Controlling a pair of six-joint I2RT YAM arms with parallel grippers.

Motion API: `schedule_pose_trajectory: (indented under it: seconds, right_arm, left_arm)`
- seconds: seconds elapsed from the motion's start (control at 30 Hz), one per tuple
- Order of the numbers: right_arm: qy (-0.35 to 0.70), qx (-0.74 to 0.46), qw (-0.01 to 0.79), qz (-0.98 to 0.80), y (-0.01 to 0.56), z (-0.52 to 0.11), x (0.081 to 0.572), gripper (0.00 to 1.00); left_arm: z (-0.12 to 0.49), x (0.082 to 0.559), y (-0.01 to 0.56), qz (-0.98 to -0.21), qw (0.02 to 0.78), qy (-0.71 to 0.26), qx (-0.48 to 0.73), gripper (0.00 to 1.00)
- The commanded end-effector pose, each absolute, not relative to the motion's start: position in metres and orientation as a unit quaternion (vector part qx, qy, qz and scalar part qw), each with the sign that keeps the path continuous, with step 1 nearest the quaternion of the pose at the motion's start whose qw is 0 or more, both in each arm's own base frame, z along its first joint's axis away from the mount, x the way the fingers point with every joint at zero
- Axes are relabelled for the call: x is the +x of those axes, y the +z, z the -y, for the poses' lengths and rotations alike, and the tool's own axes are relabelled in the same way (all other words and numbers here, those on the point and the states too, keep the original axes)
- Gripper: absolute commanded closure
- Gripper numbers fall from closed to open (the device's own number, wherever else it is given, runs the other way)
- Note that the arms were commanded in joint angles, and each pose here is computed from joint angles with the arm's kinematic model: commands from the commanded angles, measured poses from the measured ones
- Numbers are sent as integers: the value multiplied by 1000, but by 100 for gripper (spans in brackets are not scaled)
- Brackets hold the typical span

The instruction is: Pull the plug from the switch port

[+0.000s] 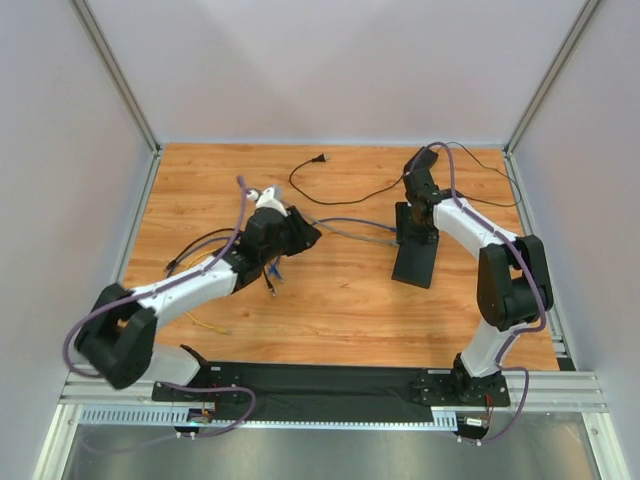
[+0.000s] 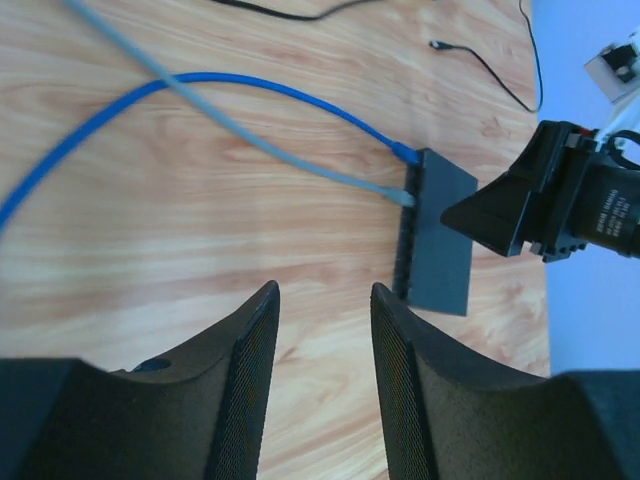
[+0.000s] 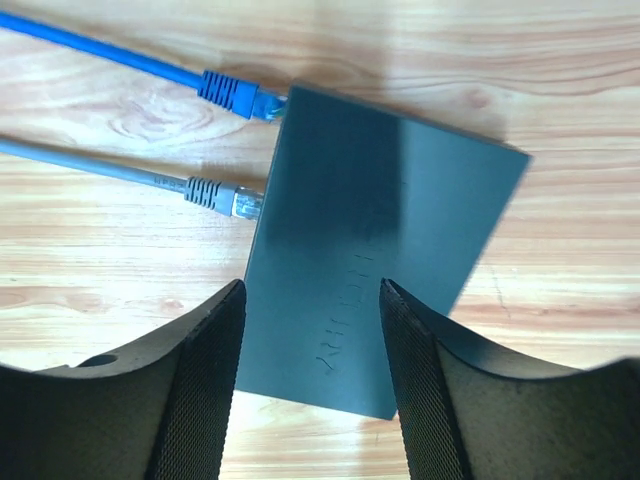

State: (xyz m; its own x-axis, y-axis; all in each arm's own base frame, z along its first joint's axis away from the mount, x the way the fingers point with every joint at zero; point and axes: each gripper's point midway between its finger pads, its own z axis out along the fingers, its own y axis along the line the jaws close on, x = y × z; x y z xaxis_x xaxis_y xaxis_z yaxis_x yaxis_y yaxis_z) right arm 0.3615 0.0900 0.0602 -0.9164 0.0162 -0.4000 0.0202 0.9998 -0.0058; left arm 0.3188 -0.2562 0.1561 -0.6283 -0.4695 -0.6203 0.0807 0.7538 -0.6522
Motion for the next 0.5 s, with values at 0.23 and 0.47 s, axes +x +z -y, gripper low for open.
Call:
schedule_pose_trajectory:
  seconds: [0.23,0.47]
  right_arm:
    - [10,104,263,-959,85,-51,377,41]
    - [-12,117,242,-963,66,-43,384,43]
  left_arm:
    - [422,369,190,-771,379,-509,-55,55]
    - [452,364,145,-779,338,-522,-81,55]
